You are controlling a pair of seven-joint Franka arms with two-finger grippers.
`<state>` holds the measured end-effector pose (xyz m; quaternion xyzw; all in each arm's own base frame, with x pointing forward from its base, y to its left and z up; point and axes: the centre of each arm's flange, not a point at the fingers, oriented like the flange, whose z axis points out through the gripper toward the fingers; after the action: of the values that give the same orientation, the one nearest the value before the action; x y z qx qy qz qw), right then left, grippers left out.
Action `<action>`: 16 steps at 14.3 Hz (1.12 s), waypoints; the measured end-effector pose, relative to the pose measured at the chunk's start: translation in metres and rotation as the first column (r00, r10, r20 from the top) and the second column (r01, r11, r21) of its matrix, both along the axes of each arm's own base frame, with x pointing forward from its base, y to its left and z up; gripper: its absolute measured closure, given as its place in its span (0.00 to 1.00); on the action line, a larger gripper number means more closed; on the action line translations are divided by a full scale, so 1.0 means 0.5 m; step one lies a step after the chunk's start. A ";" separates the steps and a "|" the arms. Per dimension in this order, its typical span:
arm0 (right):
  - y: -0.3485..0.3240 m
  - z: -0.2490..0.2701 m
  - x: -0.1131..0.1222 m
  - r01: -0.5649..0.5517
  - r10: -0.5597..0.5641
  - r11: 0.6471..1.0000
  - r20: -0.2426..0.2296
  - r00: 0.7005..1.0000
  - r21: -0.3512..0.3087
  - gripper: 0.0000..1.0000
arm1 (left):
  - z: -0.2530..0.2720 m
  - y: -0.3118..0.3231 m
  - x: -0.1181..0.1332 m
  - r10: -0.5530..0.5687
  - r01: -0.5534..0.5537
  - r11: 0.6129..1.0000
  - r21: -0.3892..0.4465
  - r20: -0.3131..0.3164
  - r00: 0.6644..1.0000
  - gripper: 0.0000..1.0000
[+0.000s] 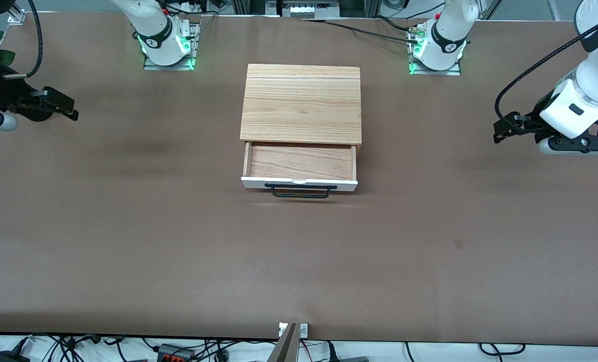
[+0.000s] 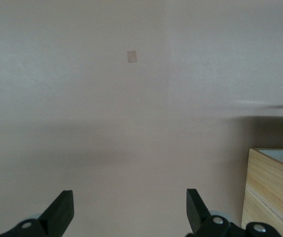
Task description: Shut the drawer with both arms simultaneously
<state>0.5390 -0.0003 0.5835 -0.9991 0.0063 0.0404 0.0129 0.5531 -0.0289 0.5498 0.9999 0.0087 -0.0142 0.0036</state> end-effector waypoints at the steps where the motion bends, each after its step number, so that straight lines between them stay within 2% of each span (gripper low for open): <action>1: 0.001 -0.004 0.002 -0.001 0.001 1.000 -0.003 1.000 0.000 0.00 | 0.000 0.000 0.000 0.000 0.000 1.000 0.000 0.000 1.000 0.00; 8: 0.008 -0.007 0.003 -0.005 0.005 1.000 -0.007 1.000 0.000 0.00 | -0.007 -0.022 0.026 -0.019 0.020 1.000 -0.008 0.013 1.000 0.00; 12: 0.007 -0.015 0.006 -0.005 0.005 1.000 -0.016 1.000 0.000 0.00 | -0.050 -0.155 0.077 -0.091 0.091 0.995 -0.030 -0.003 0.996 0.00; 16: 0.031 -0.099 0.038 -0.026 0.026 1.000 -0.093 0.995 0.003 0.00 | -0.132 -0.271 0.131 -0.100 0.094 0.990 -0.104 -0.052 0.994 0.00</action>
<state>0.5582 0.0154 0.5337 -0.9961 -0.0062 0.0872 0.0127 0.6184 -0.1643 0.4837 0.9968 -0.0407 -0.0435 0.0535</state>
